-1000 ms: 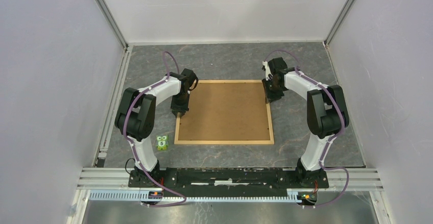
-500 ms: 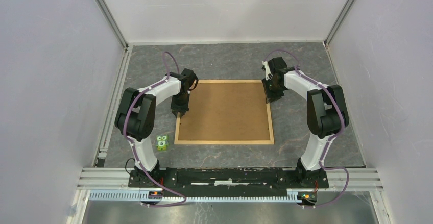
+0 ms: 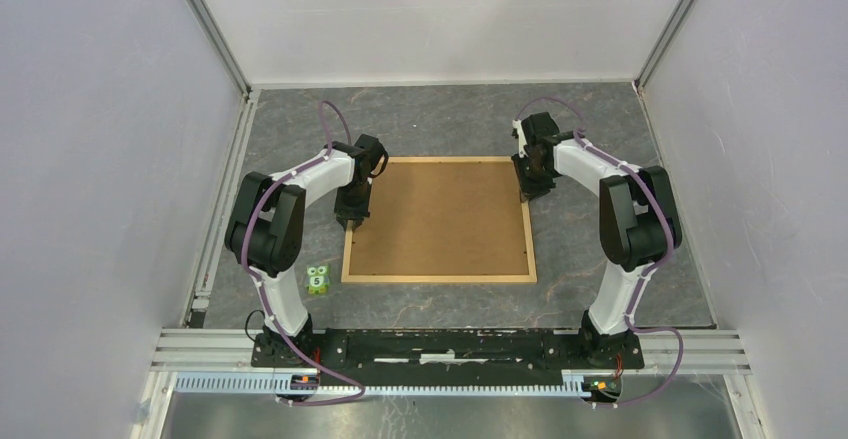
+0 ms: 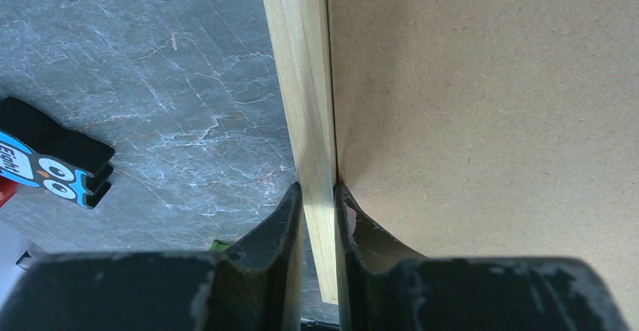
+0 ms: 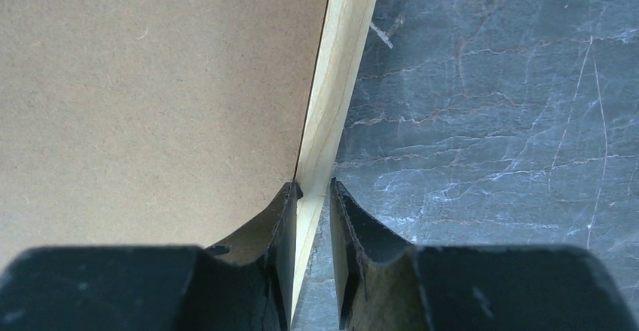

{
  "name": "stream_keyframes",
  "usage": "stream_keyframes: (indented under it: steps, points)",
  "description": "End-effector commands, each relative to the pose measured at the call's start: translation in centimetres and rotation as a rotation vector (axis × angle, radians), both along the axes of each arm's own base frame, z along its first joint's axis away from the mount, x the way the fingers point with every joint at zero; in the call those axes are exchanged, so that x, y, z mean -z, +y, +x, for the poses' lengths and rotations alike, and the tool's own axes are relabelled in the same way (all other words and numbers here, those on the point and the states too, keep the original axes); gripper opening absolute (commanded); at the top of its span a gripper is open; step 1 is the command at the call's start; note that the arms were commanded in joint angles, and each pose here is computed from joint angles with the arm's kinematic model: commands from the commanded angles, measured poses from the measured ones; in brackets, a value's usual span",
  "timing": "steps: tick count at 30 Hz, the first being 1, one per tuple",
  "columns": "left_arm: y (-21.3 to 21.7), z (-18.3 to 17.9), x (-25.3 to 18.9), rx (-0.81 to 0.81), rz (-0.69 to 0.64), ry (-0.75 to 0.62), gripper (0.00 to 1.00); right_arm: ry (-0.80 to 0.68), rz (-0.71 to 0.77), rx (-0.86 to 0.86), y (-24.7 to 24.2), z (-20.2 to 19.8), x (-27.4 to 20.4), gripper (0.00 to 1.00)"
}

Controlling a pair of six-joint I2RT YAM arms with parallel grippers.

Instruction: Put the photo into the frame

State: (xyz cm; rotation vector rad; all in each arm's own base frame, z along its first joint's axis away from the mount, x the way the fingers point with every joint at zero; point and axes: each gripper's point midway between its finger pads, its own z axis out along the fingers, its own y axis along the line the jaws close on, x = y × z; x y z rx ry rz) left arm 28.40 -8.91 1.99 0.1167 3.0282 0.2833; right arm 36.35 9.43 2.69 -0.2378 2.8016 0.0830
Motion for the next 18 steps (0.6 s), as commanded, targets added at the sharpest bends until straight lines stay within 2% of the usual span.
stream_keyframes:
  steps: [1,8,18]
  points:
    - [-1.8,-2.0,3.6,0.050,-0.061,0.104,0.09,0.034,-0.194,0.051,-4.1,-0.4,2.2,0.26]
    - [-1.8,-2.1,3.7,0.050,-0.060,0.108,0.09,0.058,-0.236,0.045,-4.3,-1.2,4.0,0.25]
    - [-1.7,-2.1,3.8,0.055,-0.057,0.112,0.09,0.120,-0.100,0.010,-1.7,-2.0,7.0,0.26]
